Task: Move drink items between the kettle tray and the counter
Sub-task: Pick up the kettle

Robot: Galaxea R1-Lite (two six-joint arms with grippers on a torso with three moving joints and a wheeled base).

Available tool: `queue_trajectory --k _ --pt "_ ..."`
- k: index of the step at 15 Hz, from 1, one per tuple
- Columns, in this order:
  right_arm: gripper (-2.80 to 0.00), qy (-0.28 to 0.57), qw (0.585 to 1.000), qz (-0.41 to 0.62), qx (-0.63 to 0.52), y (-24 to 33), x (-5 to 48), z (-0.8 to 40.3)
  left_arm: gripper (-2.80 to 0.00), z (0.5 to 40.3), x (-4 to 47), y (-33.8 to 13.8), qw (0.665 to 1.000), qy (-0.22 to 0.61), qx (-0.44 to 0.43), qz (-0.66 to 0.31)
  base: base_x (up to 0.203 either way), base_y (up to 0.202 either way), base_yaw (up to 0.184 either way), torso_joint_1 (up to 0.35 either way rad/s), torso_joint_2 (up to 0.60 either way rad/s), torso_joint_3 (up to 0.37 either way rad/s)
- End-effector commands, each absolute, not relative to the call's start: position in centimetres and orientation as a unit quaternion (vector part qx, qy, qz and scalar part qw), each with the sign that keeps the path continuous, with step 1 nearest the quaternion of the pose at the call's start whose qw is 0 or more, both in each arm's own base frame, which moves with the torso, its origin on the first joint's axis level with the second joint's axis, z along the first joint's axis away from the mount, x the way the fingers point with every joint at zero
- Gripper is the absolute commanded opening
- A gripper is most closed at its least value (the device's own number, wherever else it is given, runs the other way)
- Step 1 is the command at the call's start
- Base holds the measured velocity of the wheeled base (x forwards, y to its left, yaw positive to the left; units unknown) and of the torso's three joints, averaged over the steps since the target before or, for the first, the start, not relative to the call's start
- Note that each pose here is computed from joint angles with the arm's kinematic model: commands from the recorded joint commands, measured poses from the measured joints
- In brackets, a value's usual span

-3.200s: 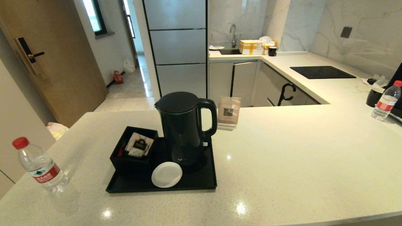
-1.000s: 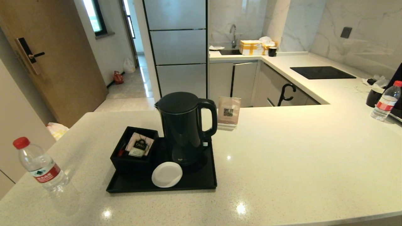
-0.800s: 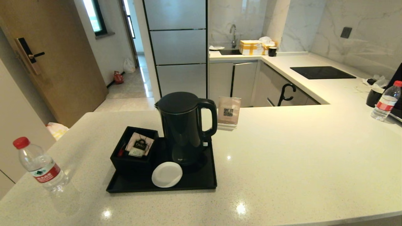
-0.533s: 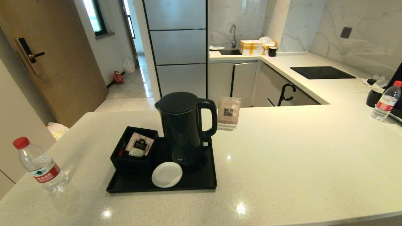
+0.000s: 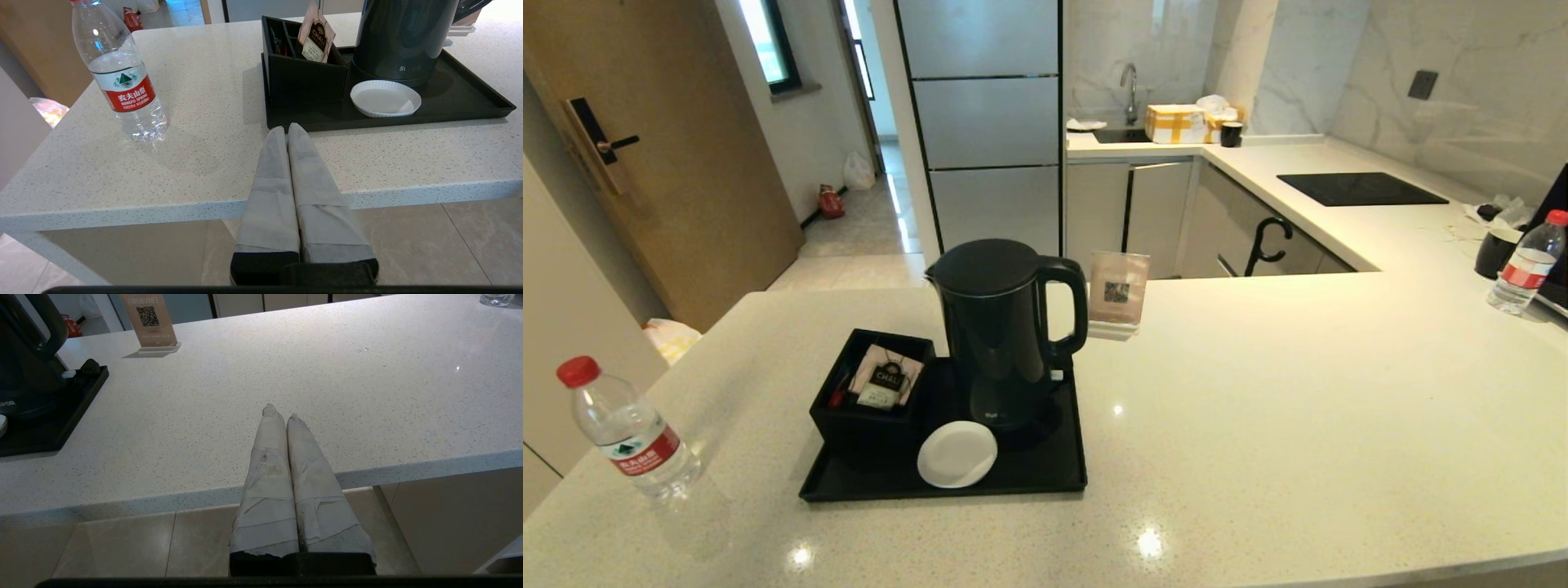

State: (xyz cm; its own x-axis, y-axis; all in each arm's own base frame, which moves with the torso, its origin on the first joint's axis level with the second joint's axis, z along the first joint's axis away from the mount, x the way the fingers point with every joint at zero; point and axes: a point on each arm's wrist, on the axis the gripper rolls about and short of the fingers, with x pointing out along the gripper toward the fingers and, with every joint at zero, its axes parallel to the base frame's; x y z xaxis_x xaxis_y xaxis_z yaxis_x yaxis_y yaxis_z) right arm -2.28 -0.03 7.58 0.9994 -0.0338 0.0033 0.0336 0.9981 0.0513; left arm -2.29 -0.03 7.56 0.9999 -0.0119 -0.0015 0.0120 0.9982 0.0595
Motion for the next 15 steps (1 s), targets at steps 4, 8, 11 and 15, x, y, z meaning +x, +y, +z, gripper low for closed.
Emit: queue_trajectory --k 4,8,11,15 --pt "-2.8 -0.003 1.0 -0.017 0.026 -0.03 -2.28 7.6 -2.8 7.53 -2.28 -0.03 0.999 0.001 0.031 -0.006 0.0 0.0 0.0 0.0 0.0 0.0" --pt "-2.8 -0.003 1.0 -0.017 0.026 -0.03 -2.28 7.6 -2.8 7.64 -2.4 -0.02 0.999 0.011 0.034 -0.004 0.0 0.0 0.0 0.0 0.0 0.0" --pt "-2.8 -0.003 1.0 -0.017 0.026 -0.03 -2.28 7.6 -2.8 7.65 -2.41 -0.02 0.999 0.011 0.034 -0.004 0.0 0.0 0.0 0.0 0.0 0.0" --pt "-2.8 -0.003 1.0 -0.017 0.025 -0.03 -2.28 7.6 -2.8 7.61 -2.66 -0.03 0.999 0.034 0.033 -0.007 0.0 0.0 0.0 0.0 0.0 0.0"
